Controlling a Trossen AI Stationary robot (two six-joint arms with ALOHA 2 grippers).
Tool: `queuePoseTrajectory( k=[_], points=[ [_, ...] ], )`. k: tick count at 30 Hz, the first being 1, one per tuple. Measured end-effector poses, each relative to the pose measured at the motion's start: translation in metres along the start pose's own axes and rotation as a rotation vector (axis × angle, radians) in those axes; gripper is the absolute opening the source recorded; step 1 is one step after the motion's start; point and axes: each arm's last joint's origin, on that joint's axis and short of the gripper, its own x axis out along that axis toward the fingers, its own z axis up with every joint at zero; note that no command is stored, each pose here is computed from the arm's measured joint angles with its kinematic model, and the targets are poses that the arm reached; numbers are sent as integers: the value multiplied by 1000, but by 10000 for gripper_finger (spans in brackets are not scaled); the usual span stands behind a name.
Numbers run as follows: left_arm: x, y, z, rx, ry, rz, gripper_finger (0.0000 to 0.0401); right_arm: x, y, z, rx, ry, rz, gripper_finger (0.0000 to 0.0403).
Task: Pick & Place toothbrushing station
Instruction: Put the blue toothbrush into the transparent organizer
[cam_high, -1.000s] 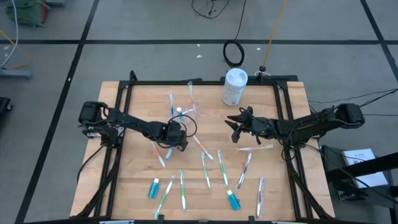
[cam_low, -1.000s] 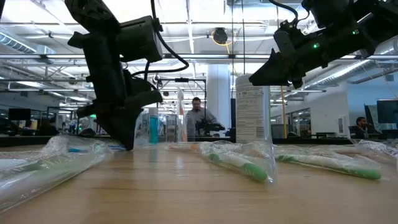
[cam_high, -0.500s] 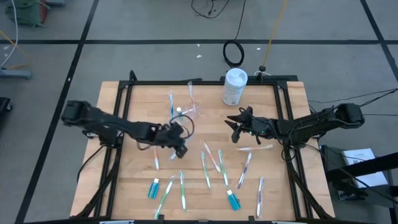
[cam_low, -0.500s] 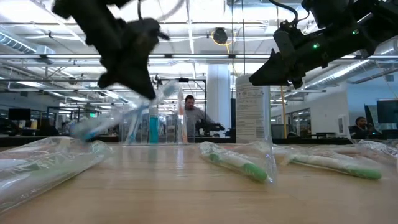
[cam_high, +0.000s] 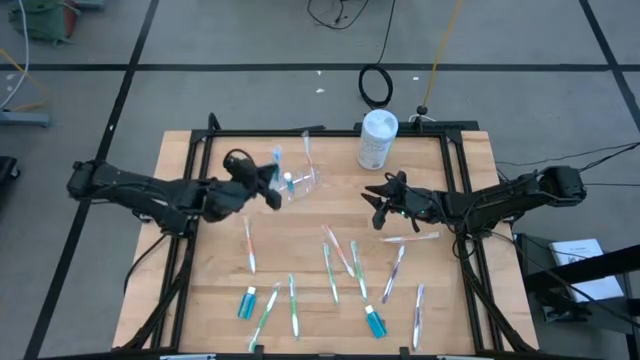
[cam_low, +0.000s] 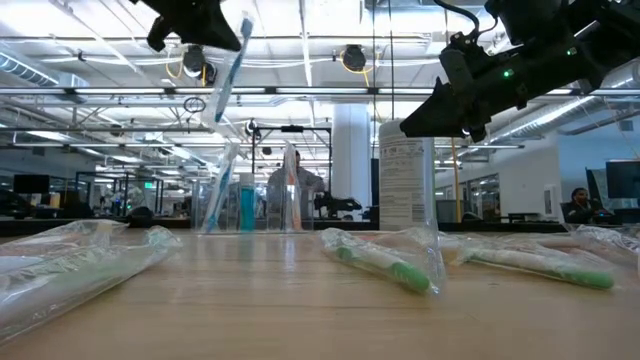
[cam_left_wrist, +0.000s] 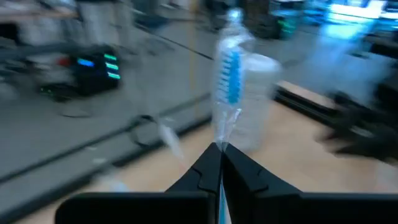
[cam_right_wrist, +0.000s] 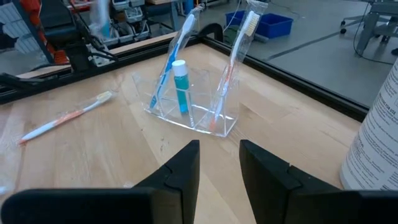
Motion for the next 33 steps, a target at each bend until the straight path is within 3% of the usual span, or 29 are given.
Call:
queuePoseTrajectory(
  k=[3,7,12,16,25,33],
  points=[
    [8,7,-2,55,-21,104,14,0,0,0,0,0,0,105],
    [29,9,-28,82,-15,197,4,0,0,0,0,0,0,105],
    [46,16,-55,-2,-71,231,14,0,0,0,0,0,0,105],
    [50,18,-64,-36,-104,188,4,0,0,0,0,0,0,105],
    [49,10,-43,-55,-221,-59,4,0,0,0,0,0,-1,105],
    [59,14,-49,-56,-195,-40,4,0,0,0,-1,0,-2,105]
  ],
)
